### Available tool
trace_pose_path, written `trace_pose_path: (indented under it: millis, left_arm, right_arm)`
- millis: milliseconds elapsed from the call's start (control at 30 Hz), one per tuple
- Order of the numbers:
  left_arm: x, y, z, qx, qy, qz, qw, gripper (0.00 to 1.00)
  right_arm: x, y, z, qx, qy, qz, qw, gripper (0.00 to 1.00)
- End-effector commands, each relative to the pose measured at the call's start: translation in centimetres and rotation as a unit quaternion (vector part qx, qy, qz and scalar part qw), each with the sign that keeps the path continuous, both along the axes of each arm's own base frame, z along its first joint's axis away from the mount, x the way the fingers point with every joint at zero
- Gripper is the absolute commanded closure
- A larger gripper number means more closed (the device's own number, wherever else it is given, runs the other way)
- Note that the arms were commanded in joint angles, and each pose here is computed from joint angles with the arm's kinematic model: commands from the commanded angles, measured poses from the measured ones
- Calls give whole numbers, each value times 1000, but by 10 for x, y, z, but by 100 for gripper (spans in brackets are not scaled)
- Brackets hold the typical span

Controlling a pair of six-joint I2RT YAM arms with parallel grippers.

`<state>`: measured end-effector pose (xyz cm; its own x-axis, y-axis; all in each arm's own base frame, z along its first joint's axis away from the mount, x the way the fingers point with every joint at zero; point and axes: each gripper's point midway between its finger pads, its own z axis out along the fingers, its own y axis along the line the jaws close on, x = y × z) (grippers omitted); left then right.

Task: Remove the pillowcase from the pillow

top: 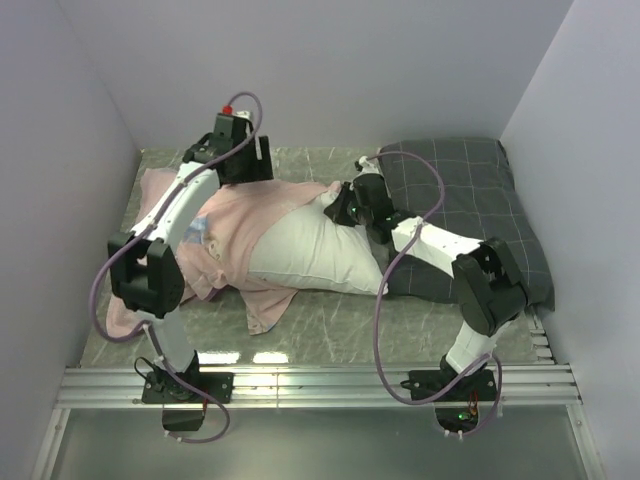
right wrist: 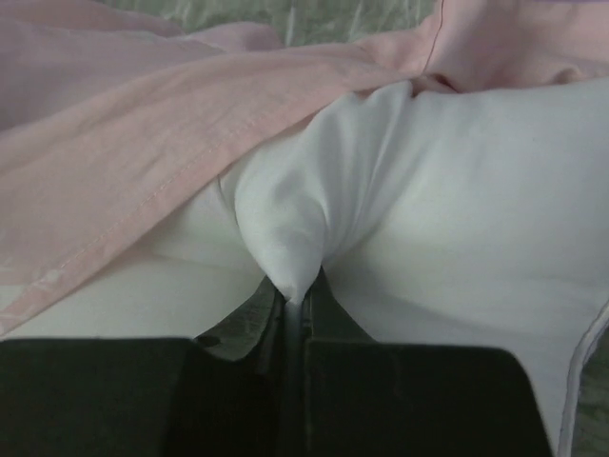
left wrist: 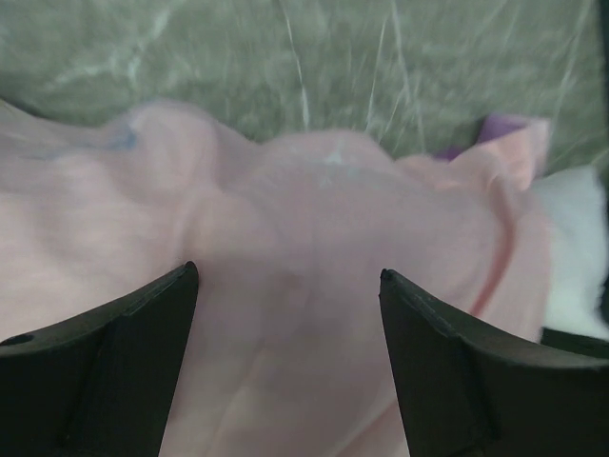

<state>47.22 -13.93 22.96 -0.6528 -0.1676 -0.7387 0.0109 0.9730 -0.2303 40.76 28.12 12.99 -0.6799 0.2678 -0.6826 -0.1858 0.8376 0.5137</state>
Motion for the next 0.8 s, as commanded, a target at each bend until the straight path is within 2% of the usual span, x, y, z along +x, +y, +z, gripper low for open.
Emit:
trace_pose_path:
  millis: [0, 167, 267, 300, 367, 400, 433, 567, 667, 767]
  left_arm:
    - [-8, -14, 8, 10, 4, -48, 999, 18]
    - [-12, -26, -14, -3, 29, -80, 996, 16]
    - [-17, -30, -22, -11, 39, -92, 995, 24]
    - [-18, -30, -24, -12, 42, -94, 995, 44]
    - [-23, -31, -33, -14, 55, -99, 994, 69]
    - [-24, -30, -36, -12, 57, -98, 993, 88]
    - [-24, -28, -38, -10, 60, -94, 994, 98]
    - [-16, 7, -33, 8, 48, -25, 999, 100]
    - [-5, 66, -11, -2, 16, 77, 997, 100]
    - [-5, 137, 6, -23, -14, 186, 982, 100]
  right_arm:
    - [-32, -1, -48, -25, 47, 3, 999, 100]
    - [-17, -16, -6, -60, -37, -58, 996, 100]
    - [-6, -21, 28, -69, -76, -78, 992, 100]
    - [-3, -22, 36, -76, -88, -79, 990, 100]
    - [2, -26, 62, -76, -113, -90, 987, 100]
    - [4, -28, 69, -83, -123, -91, 985, 100]
    - [5, -28, 79, -81, -127, -92, 984, 100]
    - [4, -39, 104, -87, -144, -106, 980, 100]
    - [-2, -49, 119, -76, -153, -114, 979, 100]
    - [-10, -61, 132, -72, -161, -123, 977, 100]
